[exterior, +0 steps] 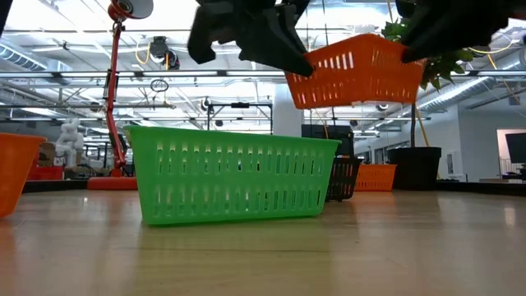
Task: Stack baskets by color
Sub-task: Stack the bottom right orange bin on the top orange bin
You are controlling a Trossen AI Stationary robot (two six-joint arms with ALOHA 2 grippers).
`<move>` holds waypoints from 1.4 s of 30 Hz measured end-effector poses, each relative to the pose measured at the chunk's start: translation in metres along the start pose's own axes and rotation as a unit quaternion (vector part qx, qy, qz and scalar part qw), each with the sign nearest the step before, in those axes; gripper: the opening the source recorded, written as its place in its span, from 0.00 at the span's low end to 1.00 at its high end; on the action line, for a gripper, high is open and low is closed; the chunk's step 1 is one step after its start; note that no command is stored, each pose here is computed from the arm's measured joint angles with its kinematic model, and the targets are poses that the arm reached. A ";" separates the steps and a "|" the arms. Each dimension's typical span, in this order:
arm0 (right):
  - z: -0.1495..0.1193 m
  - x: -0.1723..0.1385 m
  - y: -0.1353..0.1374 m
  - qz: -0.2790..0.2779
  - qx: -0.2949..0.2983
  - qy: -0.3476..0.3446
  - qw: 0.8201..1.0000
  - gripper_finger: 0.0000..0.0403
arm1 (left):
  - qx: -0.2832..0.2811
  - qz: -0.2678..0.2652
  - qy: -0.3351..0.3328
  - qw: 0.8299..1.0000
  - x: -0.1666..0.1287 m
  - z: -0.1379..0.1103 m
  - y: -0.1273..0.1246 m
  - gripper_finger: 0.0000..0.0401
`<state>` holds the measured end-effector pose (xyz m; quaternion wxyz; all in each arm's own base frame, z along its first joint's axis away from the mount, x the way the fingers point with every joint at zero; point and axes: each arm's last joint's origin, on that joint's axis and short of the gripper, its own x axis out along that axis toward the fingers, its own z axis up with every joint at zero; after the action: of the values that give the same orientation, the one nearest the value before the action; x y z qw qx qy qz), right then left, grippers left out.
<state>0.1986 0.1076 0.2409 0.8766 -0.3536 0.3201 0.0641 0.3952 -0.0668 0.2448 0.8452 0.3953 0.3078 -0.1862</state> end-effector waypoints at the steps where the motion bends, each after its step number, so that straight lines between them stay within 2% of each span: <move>1: 0.000 0.000 -0.001 -0.009 0.015 0.000 1.000 0.17 | -0.001 0.010 0.008 1.000 0.000 -0.001 0.001 0.04; 6: 0.000 0.000 -0.004 -0.056 0.094 0.007 0.994 0.27 | -0.013 0.078 0.073 0.994 -0.001 -0.006 0.007 0.02; 8: 0.003 -0.001 -0.007 -0.101 0.126 0.000 0.987 0.32 | -0.033 0.099 0.089 0.991 -0.001 -0.010 0.011 0.02; 11: 0.009 -0.002 -0.016 -0.181 0.177 -0.024 0.967 0.40 | -0.065 0.117 0.102 0.986 -0.001 -0.017 0.018 0.04; 16: 0.013 0.010 -0.036 -0.213 0.272 -0.056 0.937 0.47 | -0.132 0.167 0.118 0.970 -0.002 -0.030 0.033 0.02; 19: 0.006 0.029 -0.042 -0.213 0.290 -0.029 0.932 0.47 | -0.161 0.194 0.122 0.960 -0.003 -0.035 0.040 0.03; 24: -0.006 0.057 -0.049 -0.226 0.283 0.018 0.932 0.44 | -0.160 0.199 0.132 0.958 -0.001 -0.037 0.040 0.03; 29: -0.012 0.072 -0.054 -0.238 0.250 0.042 0.938 0.38 | -0.157 0.199 0.134 0.958 -0.001 -0.037 0.040 0.03; 32: -0.015 0.077 -0.055 -0.240 0.241 0.053 0.939 0.31 | -0.154 0.204 0.140 0.957 -0.001 -0.037 0.040 0.05; 36: -0.016 0.078 -0.057 -0.241 0.244 0.055 0.938 0.18 | -0.151 0.202 0.141 0.957 0.000 -0.037 0.039 0.02; 40: -0.018 0.079 -0.059 -0.221 0.246 0.052 0.942 0.05 | -0.140 0.199 0.141 0.960 0.000 -0.034 0.036 0.02; 42: -0.019 0.080 -0.060 -0.208 0.247 0.053 0.945 0.02 | -0.133 0.199 0.140 0.961 0.000 -0.032 0.035 0.05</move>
<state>0.2718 0.0416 0.2164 0.9123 -0.1874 0.2911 -0.2190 0.4028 -0.0205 0.2479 0.8588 0.3546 0.3597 0.0856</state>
